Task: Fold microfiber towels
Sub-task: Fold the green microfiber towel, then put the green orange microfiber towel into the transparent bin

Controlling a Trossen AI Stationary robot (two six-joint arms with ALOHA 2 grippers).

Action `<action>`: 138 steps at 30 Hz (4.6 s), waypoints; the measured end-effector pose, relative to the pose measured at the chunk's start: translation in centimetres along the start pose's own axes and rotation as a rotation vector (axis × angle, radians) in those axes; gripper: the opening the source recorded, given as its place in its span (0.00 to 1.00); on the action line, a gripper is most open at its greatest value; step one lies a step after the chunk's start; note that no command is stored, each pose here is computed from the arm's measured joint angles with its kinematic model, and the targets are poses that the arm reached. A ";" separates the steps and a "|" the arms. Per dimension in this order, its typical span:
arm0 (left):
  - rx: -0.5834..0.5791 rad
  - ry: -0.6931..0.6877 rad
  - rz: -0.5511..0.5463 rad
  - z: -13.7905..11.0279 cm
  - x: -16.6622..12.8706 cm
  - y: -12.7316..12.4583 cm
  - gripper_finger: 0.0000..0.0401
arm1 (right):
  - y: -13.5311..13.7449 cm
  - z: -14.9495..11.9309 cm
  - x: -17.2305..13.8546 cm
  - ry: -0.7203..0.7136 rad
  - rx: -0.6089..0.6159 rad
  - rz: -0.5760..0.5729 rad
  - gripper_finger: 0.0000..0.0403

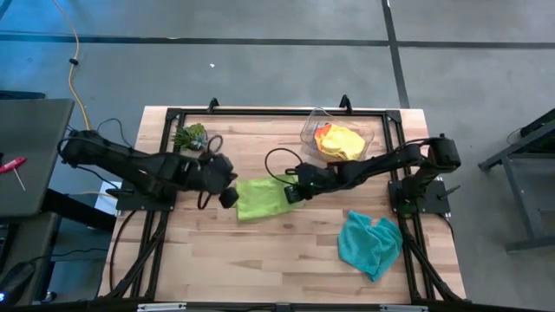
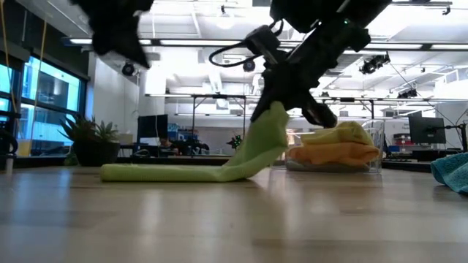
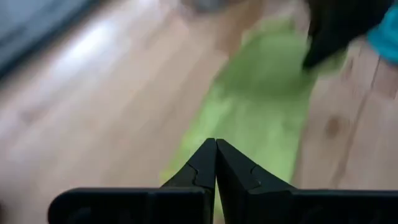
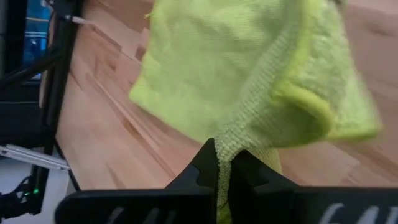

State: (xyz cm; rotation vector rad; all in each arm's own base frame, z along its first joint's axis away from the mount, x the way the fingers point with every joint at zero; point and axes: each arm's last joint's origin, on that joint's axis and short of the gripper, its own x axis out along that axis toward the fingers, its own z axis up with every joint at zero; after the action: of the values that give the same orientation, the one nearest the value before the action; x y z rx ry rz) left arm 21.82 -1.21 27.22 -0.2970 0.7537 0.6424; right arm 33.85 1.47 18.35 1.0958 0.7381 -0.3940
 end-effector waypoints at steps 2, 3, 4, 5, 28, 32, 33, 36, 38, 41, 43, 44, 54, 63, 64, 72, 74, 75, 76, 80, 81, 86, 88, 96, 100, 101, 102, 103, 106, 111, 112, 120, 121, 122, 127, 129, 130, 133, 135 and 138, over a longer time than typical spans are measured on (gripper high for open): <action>-0.027 0.061 -0.010 -1.8 0.8 -0.1 0.00 | 0.0 0.0 0.0 0.000 0.000 0.000 0.00; -0.044 0.096 -0.010 -2.8 1.3 0.0 0.00 | -0.1 0.0 0.0 0.003 0.000 -0.009 0.00; -0.064 0.130 -0.013 -3.8 1.7 0.1 0.00 | -0.1 0.0 0.0 0.006 -0.001 -0.014 0.00; -0.081 0.161 -0.015 -4.8 2.2 0.2 0.00 | -0.1 -0.1 0.0 0.008 0.000 -0.014 0.00; 0.092 0.356 -0.190 -10.1 12.3 1.1 0.00 | 0.1 -0.1 0.0 0.042 -0.018 0.023 0.00; 0.119 0.318 -0.208 -9.9 12.5 0.9 0.00 | 0.5 0.1 -0.1 0.023 -0.007 0.066 0.00; 0.117 0.312 -0.210 -9.9 12.7 0.8 0.00 | 0.7 0.1 -0.1 0.017 0.001 0.083 0.00; 0.104 0.299 -0.210 -9.8 12.9 0.8 0.00 | 1.1 0.3 0.0 0.000 0.001 0.123 0.00; 0.097 0.291 -0.211 -9.7 13.0 0.8 0.00 | 1.2 0.4 0.1 -0.007 0.003 0.141 0.00; 0.088 0.278 -0.215 -9.6 13.1 0.7 0.00 | 1.1 0.3 0.8 -0.007 0.007 0.151 0.00; 0.083 0.267 -0.217 -9.5 13.2 0.6 0.00 | 1.0 0.3 1.4 -0.002 0.017 0.148 0.00; 0.082 0.265 -0.217 -9.5 13.2 0.6 0.00 | 1.1 0.4 1.8 -0.001 0.017 0.144 0.00; 0.081 0.262 -0.217 -9.5 13.1 0.6 0.00 | 4.2 2.2 5.3 -0.036 -0.035 0.183 0.00; 0.081 0.259 -0.213 -9.5 13.1 0.6 0.00 | 5.1 2.7 7.5 -0.030 -0.045 0.178 0.01; 0.081 0.258 -0.212 -9.5 13.1 0.6 0.00 | 5.1 2.7 7.6 -0.030 -0.044 0.179 0.01; 0.081 0.255 -0.211 -9.4 13.2 0.6 0.00 | 5.0 2.5 7.6 -0.024 -0.050 0.170 0.06; 0.080 0.251 -0.212 -9.4 13.2 0.6 0.00 | 5.0 2.5 7.6 -0.017 -0.052 0.173 0.10; 0.079 0.248 -0.212 -9.4 13.2 0.6 0.00 | 5.0 2.5 7.6 -0.012 -0.052 0.176 0.13; 0.079 0.246 -0.212 -9.4 13.2 0.6 0.00 | 5.0 2.5 7.6 -0.009 -0.053 0.179 0.16; 0.098 0.246 -0.216 -9.4 13.2 0.6 0.00 | 5.4 2.6 7.6 -0.009 -0.058 0.227 0.33; 0.108 0.250 -0.219 -9.4 13.1 0.6 0.00 | 5.5 2.8 7.5 -0.017 -0.058 0.242 0.37; 0.129 0.282 -0.208 -9.5 12.6 1.0 0.00 | 5.6 3.4 7.3 -0.018 -0.069 0.283 0.54; 0.138 0.298 -0.194 -9.5 12.2 1.3 0.00 | 5.5 3.7 7.3 -0.004 -0.082 0.289 0.58; 0.158 0.337 -0.112 -9.4 9.5 2.8 0.00 | 4.9 5.7 5.3 -0.002 -0.180 0.250 0.62; 0.100 0.280 -0.110 -8.7 7.7 3.4 0.00 | 4.1 6.8 2.3 -0.001 -0.246 0.107 0.62; 0.072 0.247 -0.117 -8.4 7.3 3.3 0.00 | 3.8 6.9 1.6 0.004 -0.251 0.050 0.62; 0.047 0.217 -0.118 -8.2 6.9 3.4 0.00 | 3.4 6.9 0.9 0.013 -0.257 -0.003 0.62; 0.029 0.184 -0.116 -8.0 6.4 3.4 0.00 | 3.0 6.7 0.5 0.029 -0.254 -0.054 0.62; -0.001 0.105 -0.120 -7.7 5.3 3.2 0.00 | 1.4 5.9 0.0 0.080 -0.232 -0.142 0.62; -0.001 0.098 -0.185 -8.6 5.5 3.2 0.00 | -1.6 4.0 1.7 0.088 -0.115 -0.069 0.62; -0.003 0.118 -0.189 -9.0 5.7 3.3 0.00 | -2.1 3.7 2.0 0.078 -0.085 -0.046 0.62; -0.053 0.144 -0.215 -10.5 7.0 3.3 0.00 | -3.9 2.9 3.1 0.028 0.076 0.039 0.62; -0.054 0.143 -0.215 -10.5 7.1 3.3 0.00 | -3.9 2.9 3.2 0.037 0.075 0.034 0.62; -0.055 0.143 -0.213 -10.5 7.3 3.2 0.00 | -3.9 2.9 3.4 0.044 0.076 0.031 0.62; -0.053 0.180 -0.192 -10.8 8.2 3.3 0.00 | -3.4 3.1 5.2 0.071 0.072 0.032 0.62; -0.049 0.192 -0.190 -11.0 8.7 3.1 0.00 | -3.4 3.1 5.9 0.099 0.074 0.028 0.62; -0.043 0.200 -0.190 -11.1 8.9 3.0 0.00 | -3.4 3.2 6.2 0.106 0.074 0.031 0.62; -0.037 0.217 -0.213 -11.3 9.7 2.5 0.00 | -3.3 3.2 6.7 0.116 0.076 0.030 0.62; -0.040 0.227 -0.224 -11.4 10.2 2.4 0.00 | -3.3 3.3 6.9 0.121 0.079 0.029 0.62; -0.040 0.233 -0.237 -11.7 11.1 2.0 0.00 | -3.2 3.1 7.0 0.121 0.083 0.031 0.62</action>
State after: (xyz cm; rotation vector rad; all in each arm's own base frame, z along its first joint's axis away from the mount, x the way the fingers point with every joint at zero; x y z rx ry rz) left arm 20.41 -0.38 11.08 -0.4957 0.9128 0.4021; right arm 37.80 -2.28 12.10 1.2157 0.8159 -0.3362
